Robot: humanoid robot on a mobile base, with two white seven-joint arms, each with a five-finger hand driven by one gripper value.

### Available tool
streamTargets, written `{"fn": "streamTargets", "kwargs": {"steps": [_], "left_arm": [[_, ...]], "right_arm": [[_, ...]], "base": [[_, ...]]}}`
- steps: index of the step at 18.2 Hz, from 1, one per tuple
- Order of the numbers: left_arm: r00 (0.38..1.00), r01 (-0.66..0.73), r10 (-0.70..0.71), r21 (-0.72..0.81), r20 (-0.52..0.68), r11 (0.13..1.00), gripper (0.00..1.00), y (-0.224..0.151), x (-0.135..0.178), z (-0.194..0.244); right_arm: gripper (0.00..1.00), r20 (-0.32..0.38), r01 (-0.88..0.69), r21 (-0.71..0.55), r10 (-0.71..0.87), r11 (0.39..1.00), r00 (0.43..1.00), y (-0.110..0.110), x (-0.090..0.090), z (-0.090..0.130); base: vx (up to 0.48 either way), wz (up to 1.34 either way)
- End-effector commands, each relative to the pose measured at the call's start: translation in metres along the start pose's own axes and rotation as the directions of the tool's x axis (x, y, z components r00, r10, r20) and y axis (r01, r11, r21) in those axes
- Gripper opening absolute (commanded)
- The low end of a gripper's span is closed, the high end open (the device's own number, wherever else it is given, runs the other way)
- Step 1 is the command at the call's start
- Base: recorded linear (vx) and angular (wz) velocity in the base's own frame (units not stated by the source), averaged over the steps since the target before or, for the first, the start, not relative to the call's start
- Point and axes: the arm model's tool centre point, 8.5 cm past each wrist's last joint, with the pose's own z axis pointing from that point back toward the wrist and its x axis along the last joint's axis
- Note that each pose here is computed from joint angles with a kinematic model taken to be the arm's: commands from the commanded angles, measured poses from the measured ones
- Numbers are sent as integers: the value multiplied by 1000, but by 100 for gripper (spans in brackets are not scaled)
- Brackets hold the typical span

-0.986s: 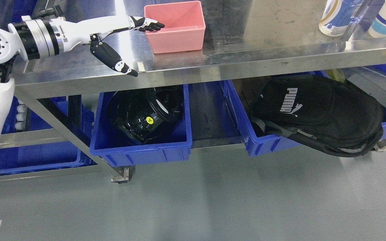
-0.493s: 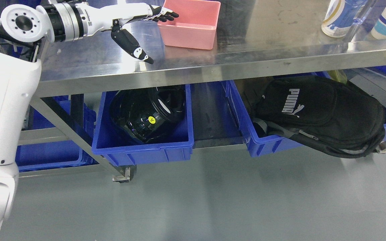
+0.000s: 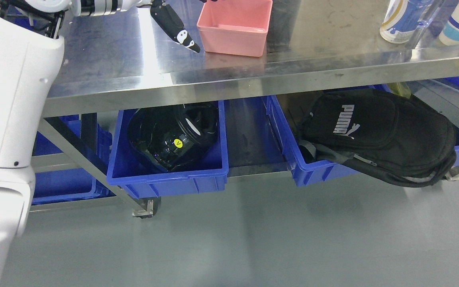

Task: Place storage box into left shelf container
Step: 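Move the left hand to the pink box's near rim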

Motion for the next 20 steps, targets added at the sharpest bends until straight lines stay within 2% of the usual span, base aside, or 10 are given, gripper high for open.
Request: {"fn": "streamTargets", "kwargs": {"steps": [1, 7, 12, 14, 18, 19, 20], "left_arm": [[1000, -26, 27, -35, 14, 999, 96, 2, 13, -33], [998, -32, 22, -161, -61, 986, 96, -63, -11, -86], [998, 2, -12, -176, -56, 984, 94, -72, -10, -96], [999, 3, -12, -173, -52, 985, 84, -72, -10, -95], [1000, -11, 10, -123, -14, 992, 53, -60, -13, -85], [1000, -19, 20, -115, 3, 993, 44, -62, -17, -83], [999, -19, 22, -95, 31, 995, 28, -60, -20, -78]], "right_arm": [[100, 24, 4, -17, -3, 1000, 1000, -11, 10, -1], [100, 24, 4, -19, -3, 1000, 1000, -11, 10, -1], [100, 24, 4, -17, -3, 1000, 1000, -11, 10, -1], [100, 24, 4, -19, -3, 1000, 1000, -11, 10, -1], [100, 24, 4, -17, -3, 1000, 1000, -11, 10, -1], [100, 24, 4, -17, -3, 1000, 1000, -11, 10, -1], [100, 24, 4, -19, -3, 1000, 1000, -11, 10, -1]], "base": [[0, 0], [0, 0], [0, 0], [0, 0], [1, 4], [3, 14], [0, 0]]}}
